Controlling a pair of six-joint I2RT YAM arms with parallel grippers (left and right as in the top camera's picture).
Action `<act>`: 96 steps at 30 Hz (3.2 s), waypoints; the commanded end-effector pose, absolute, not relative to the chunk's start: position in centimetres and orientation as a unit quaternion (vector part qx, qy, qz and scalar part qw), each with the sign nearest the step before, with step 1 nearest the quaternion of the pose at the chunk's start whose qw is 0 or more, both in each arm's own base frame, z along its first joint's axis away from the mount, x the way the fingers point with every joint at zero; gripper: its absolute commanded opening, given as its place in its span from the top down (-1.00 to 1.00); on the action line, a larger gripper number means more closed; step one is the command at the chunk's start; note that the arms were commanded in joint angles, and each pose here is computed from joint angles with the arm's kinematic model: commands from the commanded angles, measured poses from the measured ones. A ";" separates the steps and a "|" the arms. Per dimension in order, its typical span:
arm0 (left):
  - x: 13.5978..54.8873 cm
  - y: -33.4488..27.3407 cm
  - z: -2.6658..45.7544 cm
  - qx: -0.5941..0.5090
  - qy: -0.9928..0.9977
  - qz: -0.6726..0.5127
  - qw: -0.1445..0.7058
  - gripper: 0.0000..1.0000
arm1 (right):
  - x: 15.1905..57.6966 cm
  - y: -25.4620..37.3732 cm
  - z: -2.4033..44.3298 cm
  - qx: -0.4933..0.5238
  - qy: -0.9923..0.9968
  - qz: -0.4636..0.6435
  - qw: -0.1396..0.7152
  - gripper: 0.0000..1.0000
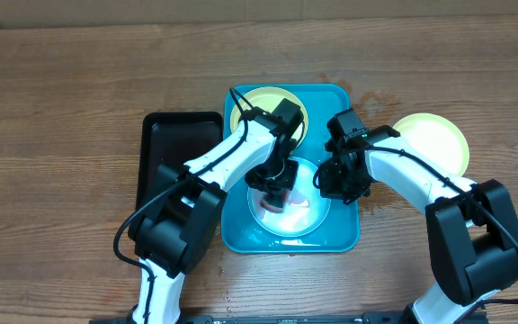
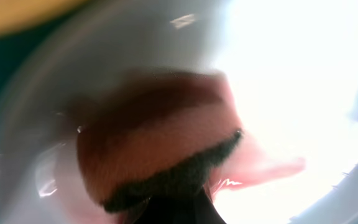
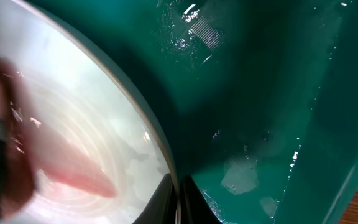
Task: Clean dirty plates on tray and stack at the side
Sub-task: 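Scrub the white plate with the sponge in the left gripper, then return the sponge to the black tray with the left gripper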
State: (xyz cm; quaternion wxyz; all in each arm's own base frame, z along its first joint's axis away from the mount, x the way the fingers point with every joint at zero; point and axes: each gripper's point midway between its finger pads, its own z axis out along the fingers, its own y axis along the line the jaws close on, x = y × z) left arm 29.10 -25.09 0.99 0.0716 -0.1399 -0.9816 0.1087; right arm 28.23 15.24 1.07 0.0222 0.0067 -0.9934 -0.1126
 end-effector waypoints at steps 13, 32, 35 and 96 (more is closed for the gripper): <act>29.5 -23.6 7.1 -0.166 -0.984 0.052 -0.029 0.92 | 28.3 15.3 1.5 -0.001 -0.993 -0.114 0.014 0.92; 26.1 -23.6 0.6 -0.121 -0.991 0.043 0.036 0.92 | 28.5 15.3 1.5 0.000 -0.993 -0.115 0.011 0.92; 26.1 -24.8 0.7 -0.101 -0.992 0.070 0.036 0.92 | 28.5 15.3 1.5 0.000 -0.993 -0.115 0.011 0.92; 29.6 -3.4 -0.9 0.073 -0.997 -0.007 -0.023 0.92 | 28.4 15.3 1.5 0.000 -0.993 -0.114 0.012 0.69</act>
